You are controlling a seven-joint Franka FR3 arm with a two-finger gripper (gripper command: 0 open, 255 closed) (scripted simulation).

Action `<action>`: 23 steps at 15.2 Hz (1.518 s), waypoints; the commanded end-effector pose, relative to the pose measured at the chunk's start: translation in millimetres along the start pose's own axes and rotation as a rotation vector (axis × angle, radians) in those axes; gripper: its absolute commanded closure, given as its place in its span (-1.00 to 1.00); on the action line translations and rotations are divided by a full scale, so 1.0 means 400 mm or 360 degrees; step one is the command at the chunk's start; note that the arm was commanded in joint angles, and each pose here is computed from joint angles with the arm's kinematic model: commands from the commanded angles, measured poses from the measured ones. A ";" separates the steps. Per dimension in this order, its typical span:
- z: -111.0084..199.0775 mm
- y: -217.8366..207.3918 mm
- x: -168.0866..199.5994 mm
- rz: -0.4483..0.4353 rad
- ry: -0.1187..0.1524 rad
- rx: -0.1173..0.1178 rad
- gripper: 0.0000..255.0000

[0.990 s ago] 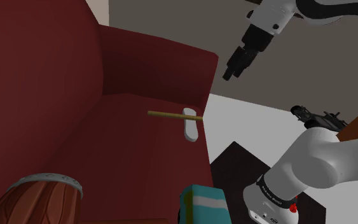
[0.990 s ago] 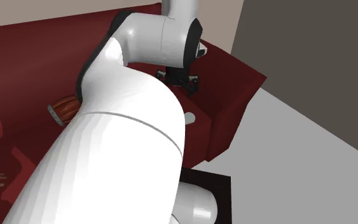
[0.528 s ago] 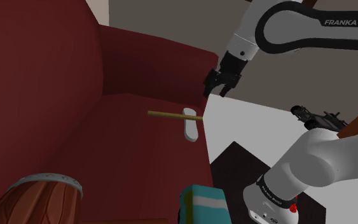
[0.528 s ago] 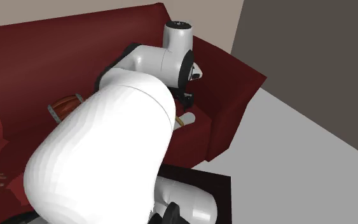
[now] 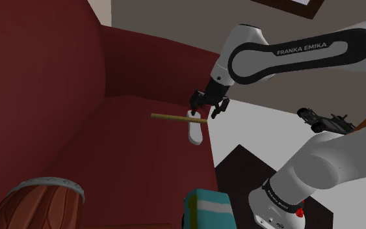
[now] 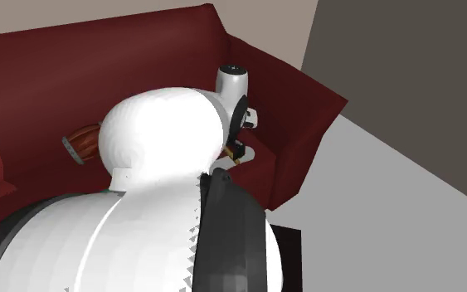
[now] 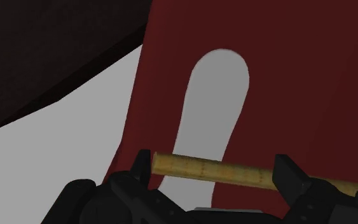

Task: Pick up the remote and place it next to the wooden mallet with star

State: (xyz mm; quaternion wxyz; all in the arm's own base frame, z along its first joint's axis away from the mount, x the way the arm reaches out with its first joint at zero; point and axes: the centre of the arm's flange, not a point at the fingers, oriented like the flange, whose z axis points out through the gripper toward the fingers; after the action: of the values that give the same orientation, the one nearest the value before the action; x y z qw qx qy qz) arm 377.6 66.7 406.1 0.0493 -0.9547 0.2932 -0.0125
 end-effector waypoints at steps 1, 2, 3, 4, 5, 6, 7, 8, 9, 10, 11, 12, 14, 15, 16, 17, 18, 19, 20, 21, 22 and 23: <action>0.067 -0.002 0.015 0.0147 -0.0016 0.0002 -1.00; 0.078 -0.003 0.018 0.0170 -0.0019 0.0001 -1.00; 0.092 -0.003 0.017 0.0170 -0.0019 0.0001 -1.00; 0.105 -0.003 0.017 0.0170 -0.0019 0.0001 -1.00; 0.118 -0.003 0.017 0.0170 -0.0019 0.0001 -1.00; 0.131 -0.003 0.017 0.0170 -0.0019 0.0001 -1.00; 0.144 -0.003 0.017 0.0170 -0.0019 0.0001 -1.00; 0.158 -0.003 0.017 0.0170 -0.0019 0.0001 -1.00; 0.178 -0.003 0.016 0.0170 -0.0019 0.0001 -1.00; 0.178 -0.003 0.016 0.0170 -0.0019 0.0001 -1.00; 0.178 -0.003 0.016 0.0170 -0.0019 0.0001 -1.00; 0.178 -0.003 0.016 0.0170 -0.0019 0.0001 -1.00; 0.178 -0.003 0.016 0.0170 -0.0019 0.0001 -1.00; 0.178 -0.003 0.016 0.0170 -0.0019 0.0001 -1.00; 0.178 -0.003 0.016 0.0170 -0.0019 0.0001 -1.00; 0.178 -0.003 0.016 0.0170 -0.0019 0.0001 -1.00; 0.178 -0.003 0.016 0.0170 -0.0019 0.0001 1.00; 0.178 -0.003 0.016 0.0170 -0.0019 0.0001 1.00; 0.178 -0.003 0.016 0.0170 -0.0019 0.0001 1.00; 0.178 -0.003 0.016 0.0170 -0.0019 0.0001 1.00; 0.178 -0.003 0.016 0.0170 -0.0019 0.0001 1.00; 0.178 -0.003 0.016 0.0170 -0.0019 0.0001 1.00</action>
State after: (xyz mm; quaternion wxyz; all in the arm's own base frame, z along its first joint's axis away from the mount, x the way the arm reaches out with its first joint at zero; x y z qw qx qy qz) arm 387.5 70.3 335.2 0.0521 -0.9377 0.3435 -0.0042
